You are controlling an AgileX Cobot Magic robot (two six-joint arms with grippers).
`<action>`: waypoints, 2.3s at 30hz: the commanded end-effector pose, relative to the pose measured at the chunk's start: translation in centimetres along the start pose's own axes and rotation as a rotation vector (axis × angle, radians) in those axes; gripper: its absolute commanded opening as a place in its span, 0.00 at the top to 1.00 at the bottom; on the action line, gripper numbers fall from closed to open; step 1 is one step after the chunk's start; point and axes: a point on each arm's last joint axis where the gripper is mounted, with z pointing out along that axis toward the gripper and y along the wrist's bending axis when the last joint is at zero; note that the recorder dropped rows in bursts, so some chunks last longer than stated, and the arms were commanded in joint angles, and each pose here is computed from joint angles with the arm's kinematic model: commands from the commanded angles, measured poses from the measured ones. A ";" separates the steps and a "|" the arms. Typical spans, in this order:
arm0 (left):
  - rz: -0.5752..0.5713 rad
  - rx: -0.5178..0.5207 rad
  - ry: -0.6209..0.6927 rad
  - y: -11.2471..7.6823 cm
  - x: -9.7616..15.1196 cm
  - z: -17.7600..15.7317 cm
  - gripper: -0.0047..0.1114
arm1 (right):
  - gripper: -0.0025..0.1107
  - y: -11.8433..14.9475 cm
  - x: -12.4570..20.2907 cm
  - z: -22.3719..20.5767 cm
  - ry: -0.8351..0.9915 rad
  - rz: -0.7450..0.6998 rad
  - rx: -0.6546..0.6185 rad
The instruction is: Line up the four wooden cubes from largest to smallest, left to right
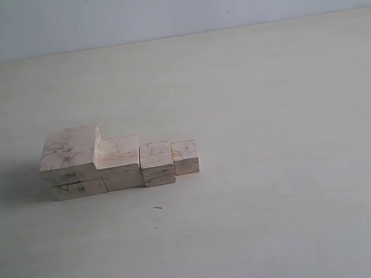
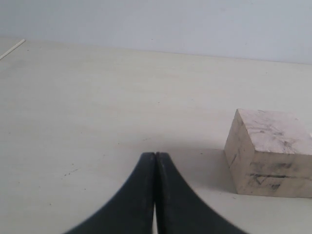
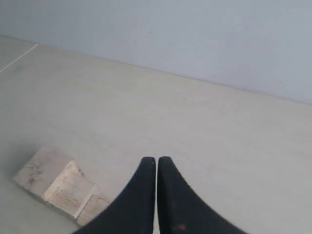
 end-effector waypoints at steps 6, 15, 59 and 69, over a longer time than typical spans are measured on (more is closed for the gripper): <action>-0.003 0.007 -0.015 0.0 0.0 0.0 0.96 | 0.96 -3.7 2.5 -6.7 -0.146 0.169 0.260; -0.003 0.007 -0.015 0.0 0.0 0.0 0.96 | 0.96 -4.4 14.0 -11.8 -0.389 0.214 0.580; -0.003 0.007 -0.015 0.0 0.0 0.0 0.96 | 0.96 -4.5 24.5 -8.9 -0.276 0.083 0.629; -0.003 0.007 -0.015 0.0 0.0 0.0 0.96 | 0.96 -4.5 24.5 -8.9 -0.276 0.083 0.629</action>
